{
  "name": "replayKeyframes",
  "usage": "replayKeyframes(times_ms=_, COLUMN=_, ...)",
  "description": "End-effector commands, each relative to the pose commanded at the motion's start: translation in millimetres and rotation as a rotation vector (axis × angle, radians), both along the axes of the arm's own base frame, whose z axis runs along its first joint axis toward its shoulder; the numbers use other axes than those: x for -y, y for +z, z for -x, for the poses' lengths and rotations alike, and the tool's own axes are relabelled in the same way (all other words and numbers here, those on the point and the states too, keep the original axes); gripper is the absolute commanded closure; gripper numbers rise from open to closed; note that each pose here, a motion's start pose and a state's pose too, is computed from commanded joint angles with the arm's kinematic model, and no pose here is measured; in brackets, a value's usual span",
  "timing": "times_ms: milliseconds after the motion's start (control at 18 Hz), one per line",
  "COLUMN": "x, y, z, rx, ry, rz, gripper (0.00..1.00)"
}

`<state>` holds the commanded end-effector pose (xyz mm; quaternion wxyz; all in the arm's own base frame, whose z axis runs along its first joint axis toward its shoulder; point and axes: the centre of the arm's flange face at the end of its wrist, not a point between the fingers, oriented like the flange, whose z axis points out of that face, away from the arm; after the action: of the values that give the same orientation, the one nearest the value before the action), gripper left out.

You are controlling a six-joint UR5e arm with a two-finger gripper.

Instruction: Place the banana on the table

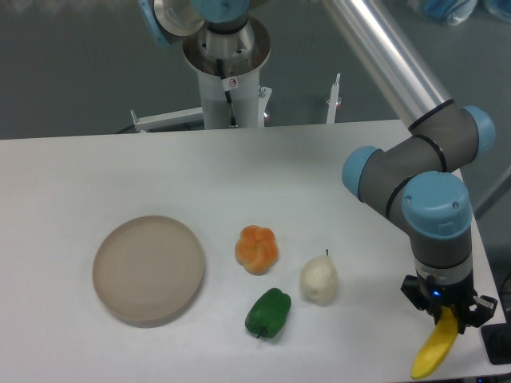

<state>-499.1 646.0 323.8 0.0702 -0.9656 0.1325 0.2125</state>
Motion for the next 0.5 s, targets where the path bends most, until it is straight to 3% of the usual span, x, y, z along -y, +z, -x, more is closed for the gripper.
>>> replayKeyframes(times_ms=500, x=0.8, y=-1.9, z=-0.8, rx=0.003, ry=0.000, rz=0.003, gripper=0.66)
